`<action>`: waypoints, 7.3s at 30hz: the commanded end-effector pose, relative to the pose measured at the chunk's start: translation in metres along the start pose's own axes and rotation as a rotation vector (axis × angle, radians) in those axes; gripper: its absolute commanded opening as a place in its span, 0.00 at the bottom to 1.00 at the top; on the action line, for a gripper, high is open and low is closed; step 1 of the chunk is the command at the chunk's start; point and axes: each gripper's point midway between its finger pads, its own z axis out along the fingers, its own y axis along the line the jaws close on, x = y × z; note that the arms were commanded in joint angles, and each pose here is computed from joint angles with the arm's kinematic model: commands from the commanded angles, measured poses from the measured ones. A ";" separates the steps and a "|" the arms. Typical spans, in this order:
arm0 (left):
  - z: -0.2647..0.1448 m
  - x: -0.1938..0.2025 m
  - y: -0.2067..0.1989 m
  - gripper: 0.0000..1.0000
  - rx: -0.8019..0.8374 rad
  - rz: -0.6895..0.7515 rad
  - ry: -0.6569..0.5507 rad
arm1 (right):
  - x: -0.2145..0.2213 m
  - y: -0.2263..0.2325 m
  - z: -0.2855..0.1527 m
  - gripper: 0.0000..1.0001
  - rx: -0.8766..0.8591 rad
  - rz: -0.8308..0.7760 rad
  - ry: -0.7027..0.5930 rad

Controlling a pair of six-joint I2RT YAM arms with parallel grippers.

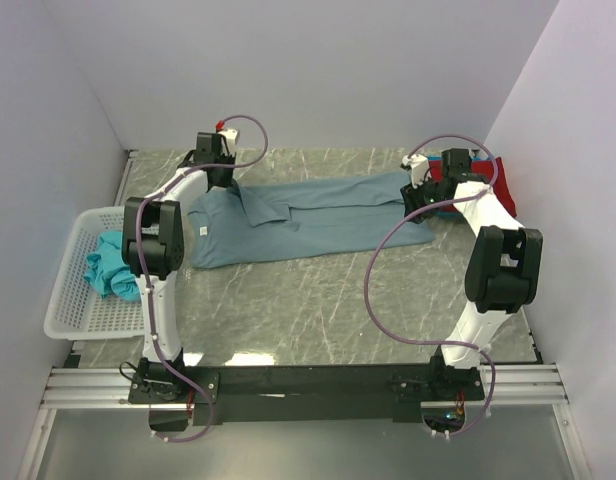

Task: Fold and stack the t-shirts
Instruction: Fold the tshirt

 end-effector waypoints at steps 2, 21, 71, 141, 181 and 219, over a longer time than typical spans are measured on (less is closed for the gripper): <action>-0.003 -0.020 0.002 0.01 -0.010 -0.016 -0.055 | -0.009 0.008 -0.006 0.51 -0.014 -0.016 -0.029; -0.009 -0.021 0.004 0.01 0.000 -0.026 -0.056 | -0.010 0.016 -0.003 0.52 -0.036 -0.031 -0.023; -0.104 -0.134 0.048 0.80 -0.237 -0.133 -0.395 | -0.019 0.052 -0.001 0.54 -0.096 -0.192 -0.045; -0.313 0.075 -0.029 0.93 0.087 -0.458 -0.364 | 0.006 0.278 -0.044 0.69 -0.327 -0.517 -0.021; -0.343 0.066 0.011 0.92 -0.118 -0.511 -0.504 | -0.144 0.342 0.172 0.60 0.037 -0.497 -0.019; -0.337 0.067 0.006 0.92 -0.096 -0.499 -0.481 | -0.139 0.206 0.097 0.60 0.165 0.036 -0.134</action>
